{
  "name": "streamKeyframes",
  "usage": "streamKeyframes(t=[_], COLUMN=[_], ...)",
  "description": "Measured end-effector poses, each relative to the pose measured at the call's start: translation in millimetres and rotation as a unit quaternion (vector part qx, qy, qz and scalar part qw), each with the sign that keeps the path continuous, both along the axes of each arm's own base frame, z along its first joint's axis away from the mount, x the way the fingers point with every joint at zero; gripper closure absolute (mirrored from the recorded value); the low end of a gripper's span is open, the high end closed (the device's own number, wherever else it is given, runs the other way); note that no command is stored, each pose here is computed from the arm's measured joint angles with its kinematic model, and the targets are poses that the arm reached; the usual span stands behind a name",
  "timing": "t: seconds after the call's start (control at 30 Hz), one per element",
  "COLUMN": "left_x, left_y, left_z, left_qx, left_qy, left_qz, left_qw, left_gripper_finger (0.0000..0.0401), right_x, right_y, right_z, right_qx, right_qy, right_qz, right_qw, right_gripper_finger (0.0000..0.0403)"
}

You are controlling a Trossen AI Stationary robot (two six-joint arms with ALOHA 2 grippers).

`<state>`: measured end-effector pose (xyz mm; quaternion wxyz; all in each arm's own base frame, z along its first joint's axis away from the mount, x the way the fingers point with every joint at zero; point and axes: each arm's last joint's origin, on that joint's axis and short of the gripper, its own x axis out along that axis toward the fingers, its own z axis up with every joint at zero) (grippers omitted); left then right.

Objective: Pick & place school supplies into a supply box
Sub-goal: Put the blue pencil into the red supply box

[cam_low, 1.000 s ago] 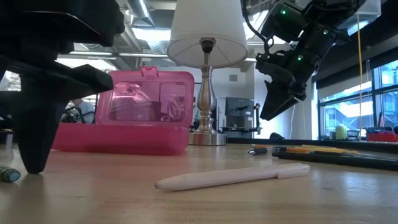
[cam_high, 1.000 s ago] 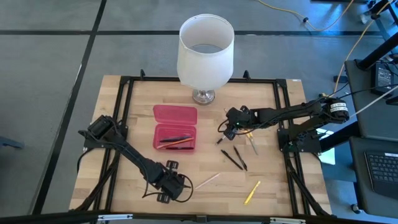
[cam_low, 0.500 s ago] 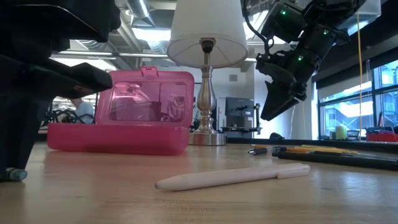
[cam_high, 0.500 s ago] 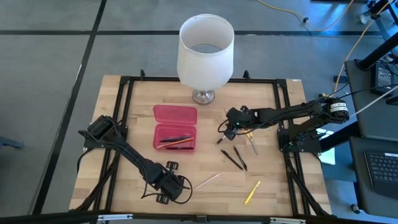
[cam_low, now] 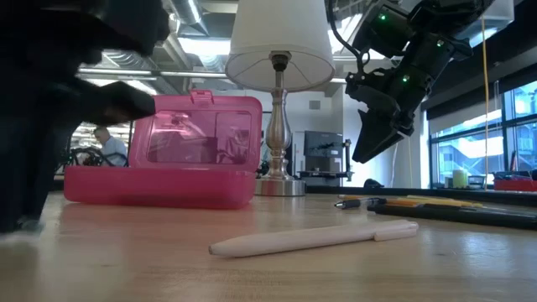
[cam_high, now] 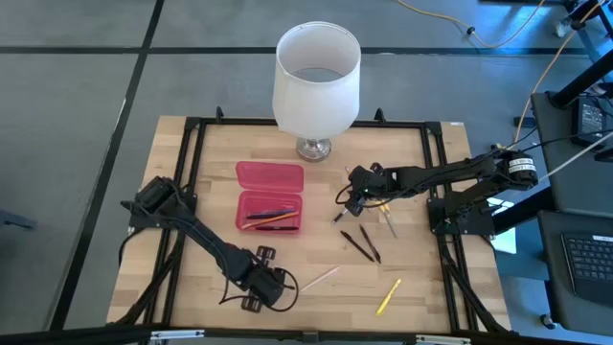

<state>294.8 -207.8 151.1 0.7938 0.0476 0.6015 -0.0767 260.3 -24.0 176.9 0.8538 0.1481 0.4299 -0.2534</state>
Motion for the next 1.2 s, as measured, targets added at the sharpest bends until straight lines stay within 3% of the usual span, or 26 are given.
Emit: streamKeyframes(t=[0.3,0.7,1.03,1.2], left_x=[2,12,34,44], left_y=[21,93,152,175], left_z=[27,80,83,82], left_qx=[-0.008,-0.023,0.017,0.028], left_qy=[-0.006,-0.050,-0.093,-0.121], left_qz=[0.007,0.074,0.066,0.148], left_qw=[1.000,0.996,0.993,0.981], left_gripper_finger=[0.0396,0.0394,0.0394,0.0394], right_x=[0,0,0,0], right_y=[0,0,-1,-1], right_z=[0,0,0,0], right_qx=[0.000,-0.010,-0.030,-0.031], right_qy=[0.000,0.004,0.012,0.013], right_qz=[0.000,0.010,0.024,0.025], right_qw=[1.000,1.000,0.999,0.999], right_gripper_finger=[0.0261,0.0261,0.0261,0.0261])
